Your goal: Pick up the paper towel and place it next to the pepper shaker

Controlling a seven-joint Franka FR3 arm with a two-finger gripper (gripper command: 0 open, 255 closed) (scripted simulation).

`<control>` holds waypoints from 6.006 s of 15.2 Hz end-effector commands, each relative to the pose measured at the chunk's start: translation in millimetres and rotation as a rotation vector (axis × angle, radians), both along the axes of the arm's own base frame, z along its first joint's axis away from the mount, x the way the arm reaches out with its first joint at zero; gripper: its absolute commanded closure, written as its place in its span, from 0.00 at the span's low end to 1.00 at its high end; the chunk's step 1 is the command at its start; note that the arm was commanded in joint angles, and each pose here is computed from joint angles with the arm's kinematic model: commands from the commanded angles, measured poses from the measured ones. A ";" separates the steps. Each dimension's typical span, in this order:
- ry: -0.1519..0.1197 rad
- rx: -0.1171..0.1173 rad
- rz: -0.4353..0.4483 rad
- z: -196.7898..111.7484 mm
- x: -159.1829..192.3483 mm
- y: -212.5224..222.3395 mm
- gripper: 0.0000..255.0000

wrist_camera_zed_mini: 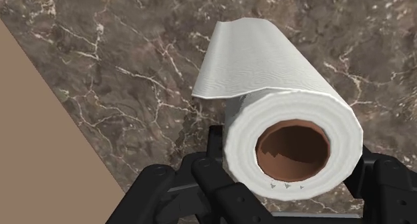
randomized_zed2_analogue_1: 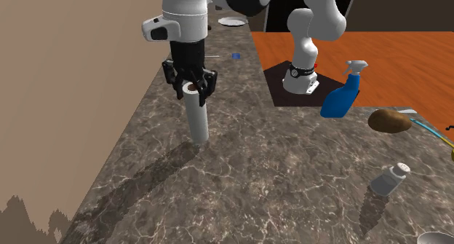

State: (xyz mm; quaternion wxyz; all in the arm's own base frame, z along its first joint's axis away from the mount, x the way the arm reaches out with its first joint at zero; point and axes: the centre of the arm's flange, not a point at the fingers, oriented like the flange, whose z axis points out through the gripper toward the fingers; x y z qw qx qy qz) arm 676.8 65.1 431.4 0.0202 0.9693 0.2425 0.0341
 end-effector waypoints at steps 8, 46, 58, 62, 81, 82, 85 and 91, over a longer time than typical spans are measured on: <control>0.000 0.000 0.000 47.1 0.4 0.8 1.00; 0.000 0.000 0.000 195.7 -154.0 158.0 1.00; 0.000 0.000 0.000 225.9 -263.0 268.9 1.00; 0.000 0.000 0.000 235.9 -299.4 305.9 1.00; 0.000 0.000 0.000 206.2 -382.5 390.5 1.00; 0.000 0.000 0.000 200.9 -382.5 390.5 1.00; 0.000 0.000 0.000 185.1 -382.5 390.5 1.00; 0.000 0.000 0.000 153.4 -382.5 390.5 1.00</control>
